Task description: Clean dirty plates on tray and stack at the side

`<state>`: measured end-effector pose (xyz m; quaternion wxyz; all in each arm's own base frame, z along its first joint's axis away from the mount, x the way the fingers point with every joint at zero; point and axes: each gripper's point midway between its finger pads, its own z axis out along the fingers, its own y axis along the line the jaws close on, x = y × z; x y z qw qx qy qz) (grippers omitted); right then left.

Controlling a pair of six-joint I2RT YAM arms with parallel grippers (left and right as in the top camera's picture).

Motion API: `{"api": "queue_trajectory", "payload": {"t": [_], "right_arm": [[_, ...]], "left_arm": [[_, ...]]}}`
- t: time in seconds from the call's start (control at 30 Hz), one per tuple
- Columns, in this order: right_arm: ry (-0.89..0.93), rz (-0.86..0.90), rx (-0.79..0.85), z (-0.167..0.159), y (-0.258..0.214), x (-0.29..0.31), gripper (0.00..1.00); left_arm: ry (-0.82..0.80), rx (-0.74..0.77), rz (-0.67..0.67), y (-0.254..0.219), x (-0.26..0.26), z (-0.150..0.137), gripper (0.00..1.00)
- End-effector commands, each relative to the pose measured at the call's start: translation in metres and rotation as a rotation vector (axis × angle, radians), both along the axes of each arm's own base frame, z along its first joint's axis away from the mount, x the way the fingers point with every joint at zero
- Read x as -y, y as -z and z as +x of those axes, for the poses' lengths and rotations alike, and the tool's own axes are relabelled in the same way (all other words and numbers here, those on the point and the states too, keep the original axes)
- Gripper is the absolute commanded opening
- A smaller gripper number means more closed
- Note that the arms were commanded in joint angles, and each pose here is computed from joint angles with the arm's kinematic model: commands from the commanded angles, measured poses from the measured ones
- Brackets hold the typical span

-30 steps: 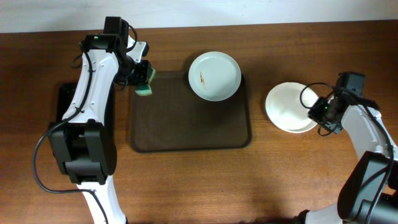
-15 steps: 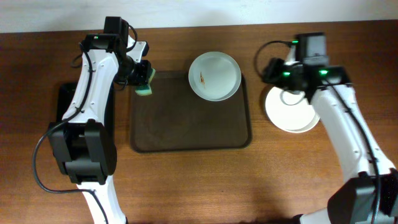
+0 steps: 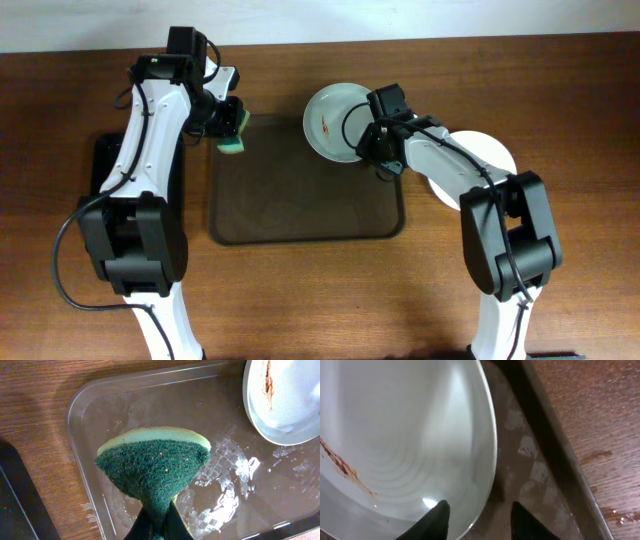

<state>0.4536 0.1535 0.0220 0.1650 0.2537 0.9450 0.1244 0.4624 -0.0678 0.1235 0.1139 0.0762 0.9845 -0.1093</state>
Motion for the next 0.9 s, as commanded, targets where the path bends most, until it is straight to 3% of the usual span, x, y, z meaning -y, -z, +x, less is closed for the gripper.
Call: {"api": "queue_trajectory", "payload": {"t": [0.0, 0.1, 0.17, 0.33, 0.47, 0.53, 0.6, 0.63, 0.67, 0.73, 0.87], "right_arm": [[0.050, 0.043, -0.022, 0.004, 0.014, -0.003, 0.39], [0.065, 0.057, -0.017, 0.007, 0.019, -0.005, 0.29], [0.048, 0.084, -0.054, -0.001, 0.021, -0.010, 0.05], [-0.087, 0.157, -0.252, -0.056, 0.029, -0.047, 0.04], [-0.196, 0.156, -0.291, -0.082, 0.026, -0.078, 0.04], [-0.250, 0.139, -0.264, -0.083, 0.018, -0.084, 0.11], [-0.327, 0.105, -0.219, -0.077, 0.002, -0.084, 0.35], [-0.421, 0.089, -0.170, -0.069, -0.010, -0.088, 0.54], [-0.516, 0.050, -0.107, -0.057, -0.027, -0.091, 0.66], [-0.595, -0.034, -0.010, -0.036, -0.048, -0.089, 0.71], [-0.766, -0.227, 0.152, -0.002, -0.059, -0.081, 0.65]], "left_arm": [[0.006, 0.016, 0.001, -0.002, -0.001, 0.004, 0.01], [0.006, 0.015, 0.001, -0.002, -0.001, 0.004, 0.01], [0.006, 0.014, 0.001, -0.002, -0.001, 0.004, 0.00], [0.006, 0.020, 0.001, -0.002, -0.001, 0.005, 0.00], [0.006, 0.019, 0.001, -0.002, -0.001, 0.005, 0.01], [0.006, 0.019, 0.001, -0.002, -0.001, 0.005, 0.00], [0.006, 0.019, 0.001, -0.002, -0.001, 0.005, 0.00], [0.006, 0.020, 0.001, -0.002, -0.001, 0.005, 0.01], [0.006, 0.023, 0.001, -0.002, -0.001, 0.006, 0.00], [0.006, 0.028, 0.000, -0.003, -0.001, 0.007, 0.00], [0.006, 0.029, 0.000, -0.003, -0.001, 0.007, 0.01]]}}
